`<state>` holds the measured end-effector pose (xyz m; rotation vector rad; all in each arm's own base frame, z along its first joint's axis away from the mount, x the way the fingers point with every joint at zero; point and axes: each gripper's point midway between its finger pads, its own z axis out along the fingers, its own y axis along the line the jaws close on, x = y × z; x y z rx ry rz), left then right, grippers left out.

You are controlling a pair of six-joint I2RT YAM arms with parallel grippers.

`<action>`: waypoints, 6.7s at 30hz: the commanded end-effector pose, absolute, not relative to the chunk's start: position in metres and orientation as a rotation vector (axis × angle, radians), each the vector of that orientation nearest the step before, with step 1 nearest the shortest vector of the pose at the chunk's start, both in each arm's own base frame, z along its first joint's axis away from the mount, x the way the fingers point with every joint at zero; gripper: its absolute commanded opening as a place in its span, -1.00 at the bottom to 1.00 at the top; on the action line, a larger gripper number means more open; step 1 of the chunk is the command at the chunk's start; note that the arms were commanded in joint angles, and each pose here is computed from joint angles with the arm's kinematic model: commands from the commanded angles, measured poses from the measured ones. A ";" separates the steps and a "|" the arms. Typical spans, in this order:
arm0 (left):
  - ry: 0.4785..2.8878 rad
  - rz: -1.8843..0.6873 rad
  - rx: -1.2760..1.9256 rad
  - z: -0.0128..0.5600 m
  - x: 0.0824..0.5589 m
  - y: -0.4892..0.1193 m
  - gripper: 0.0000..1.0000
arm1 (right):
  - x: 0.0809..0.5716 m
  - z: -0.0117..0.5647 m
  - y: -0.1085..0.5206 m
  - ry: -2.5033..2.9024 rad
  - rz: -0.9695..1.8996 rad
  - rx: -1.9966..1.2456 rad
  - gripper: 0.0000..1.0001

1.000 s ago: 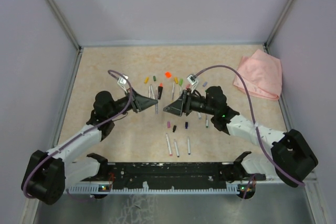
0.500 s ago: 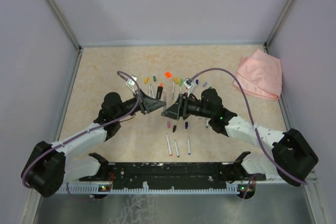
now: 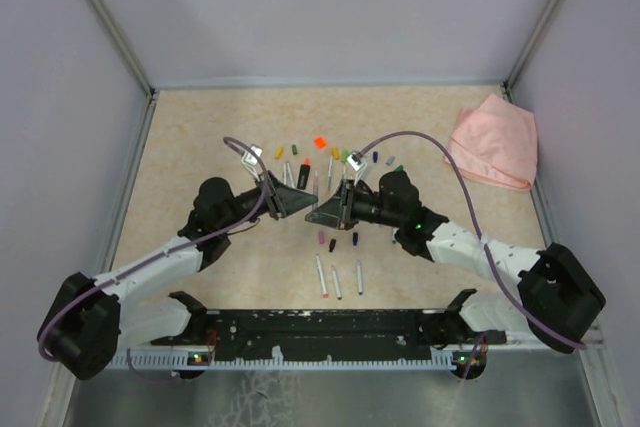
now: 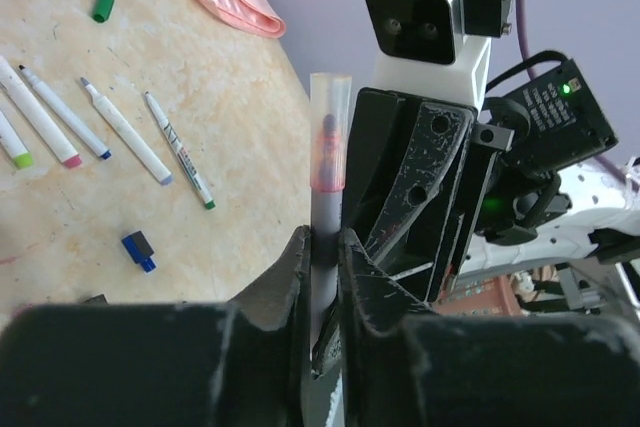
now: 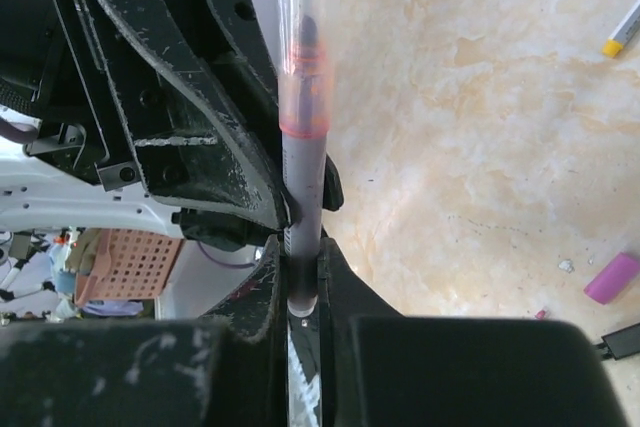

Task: Open the pen caps
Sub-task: Pick up the pen from the center of the board, then open the pen cap from the pen, then place the pen cap at the center of the board.

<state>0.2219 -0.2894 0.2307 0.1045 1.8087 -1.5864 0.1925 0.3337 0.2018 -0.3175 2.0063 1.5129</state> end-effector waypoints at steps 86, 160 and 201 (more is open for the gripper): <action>1.846 -1.629 0.478 0.289 0.237 -0.315 -1.00 | 0.181 0.263 0.333 1.744 1.721 -0.254 -0.88; 2.309 -1.135 -0.160 0.159 0.246 -0.203 -0.98 | 0.169 0.199 0.331 2.024 1.479 -0.387 -1.00; 2.757 -0.758 -0.073 0.023 0.234 -0.249 -0.32 | 0.173 0.185 0.317 2.065 1.414 -0.266 -1.00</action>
